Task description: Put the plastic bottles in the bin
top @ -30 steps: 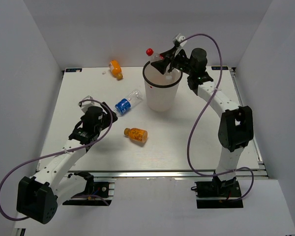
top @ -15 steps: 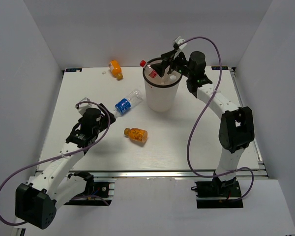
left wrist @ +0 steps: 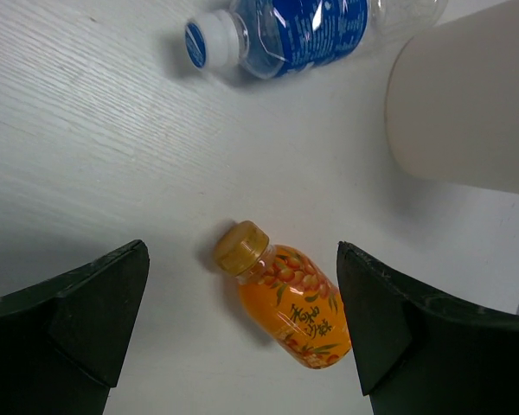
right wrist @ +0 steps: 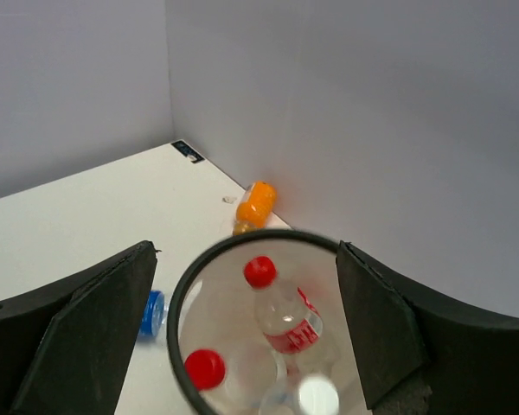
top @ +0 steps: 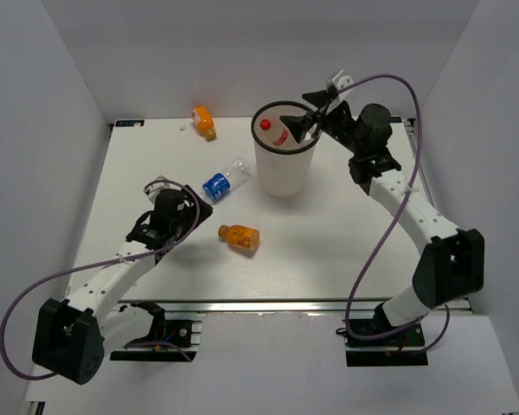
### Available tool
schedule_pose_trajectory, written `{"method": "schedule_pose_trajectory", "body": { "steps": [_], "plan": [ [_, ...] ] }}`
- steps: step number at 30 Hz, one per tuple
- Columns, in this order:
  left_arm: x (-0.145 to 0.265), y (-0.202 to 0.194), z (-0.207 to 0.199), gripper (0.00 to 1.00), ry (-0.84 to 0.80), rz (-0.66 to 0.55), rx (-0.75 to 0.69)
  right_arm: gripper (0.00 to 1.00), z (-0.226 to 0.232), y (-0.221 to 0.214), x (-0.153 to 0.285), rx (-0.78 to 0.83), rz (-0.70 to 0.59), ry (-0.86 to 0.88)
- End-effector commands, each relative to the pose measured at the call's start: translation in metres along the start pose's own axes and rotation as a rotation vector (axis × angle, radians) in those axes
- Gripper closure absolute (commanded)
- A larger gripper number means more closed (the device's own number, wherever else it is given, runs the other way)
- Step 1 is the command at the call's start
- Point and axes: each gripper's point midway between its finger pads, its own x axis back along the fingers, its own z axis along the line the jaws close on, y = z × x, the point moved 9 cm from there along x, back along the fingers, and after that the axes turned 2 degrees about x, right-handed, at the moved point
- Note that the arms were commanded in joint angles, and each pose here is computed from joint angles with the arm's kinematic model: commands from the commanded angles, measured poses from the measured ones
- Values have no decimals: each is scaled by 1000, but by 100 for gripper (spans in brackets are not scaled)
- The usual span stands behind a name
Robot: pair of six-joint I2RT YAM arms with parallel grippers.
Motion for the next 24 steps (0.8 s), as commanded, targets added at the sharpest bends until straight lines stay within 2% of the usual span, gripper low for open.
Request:
{"method": "schedule_pose_trajectory", "body": {
  "steps": [1,3,4,12,17,24],
  "plan": [
    [-10,-10,-11,2,-92,96,68,11,2,9,27,59,-25,-121],
    [-19,-19,-15,2,-107,162,94,11,9,4,52,72,-22,-211],
    [-23,-21,-17,2,-103,180,102,11,11,16,64,91,-52,-244],
    [-42,-48,-25,2,-55,280,126,11,9,10,111,120,12,-521],
    [-42,-66,-31,2,-12,361,93,11,9,2,128,131,38,-613],
    [-51,-79,-26,2,18,380,137,11,8,-5,140,163,90,-676]
  ]
}}
